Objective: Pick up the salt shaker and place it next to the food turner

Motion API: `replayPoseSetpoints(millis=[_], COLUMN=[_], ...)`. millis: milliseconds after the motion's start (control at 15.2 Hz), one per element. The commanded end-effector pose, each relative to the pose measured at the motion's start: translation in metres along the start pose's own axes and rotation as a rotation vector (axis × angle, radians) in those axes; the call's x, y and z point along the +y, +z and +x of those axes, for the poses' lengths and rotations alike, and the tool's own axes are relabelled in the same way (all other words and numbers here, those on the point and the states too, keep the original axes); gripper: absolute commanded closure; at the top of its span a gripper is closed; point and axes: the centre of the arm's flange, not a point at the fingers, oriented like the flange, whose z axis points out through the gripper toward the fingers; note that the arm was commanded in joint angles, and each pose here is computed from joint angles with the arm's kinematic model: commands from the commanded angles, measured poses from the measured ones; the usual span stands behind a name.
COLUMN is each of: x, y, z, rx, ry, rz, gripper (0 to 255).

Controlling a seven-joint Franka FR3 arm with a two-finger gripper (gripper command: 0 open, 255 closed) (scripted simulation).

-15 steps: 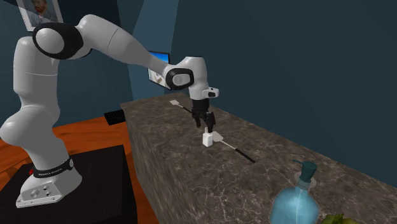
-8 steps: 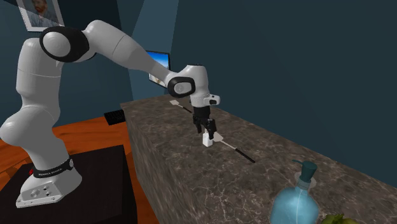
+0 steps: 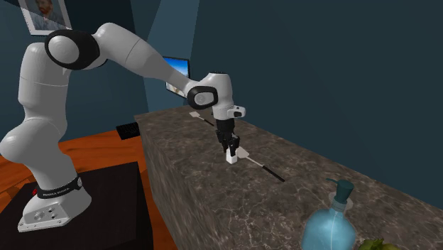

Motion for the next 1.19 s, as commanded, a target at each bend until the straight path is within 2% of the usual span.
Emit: replayPoseSetpoints(millis=[0, 462, 1122], x=[0.000, 0.000, 0.006], y=[0.000, 0.000, -0.052], z=[0.000, 0.000, 0.005], rx=[0.000, 0.000, 0.000], ry=[0.000, 0.000, 0.000], rz=[0.000, 0.000, 0.000], gripper=[255, 255, 255])
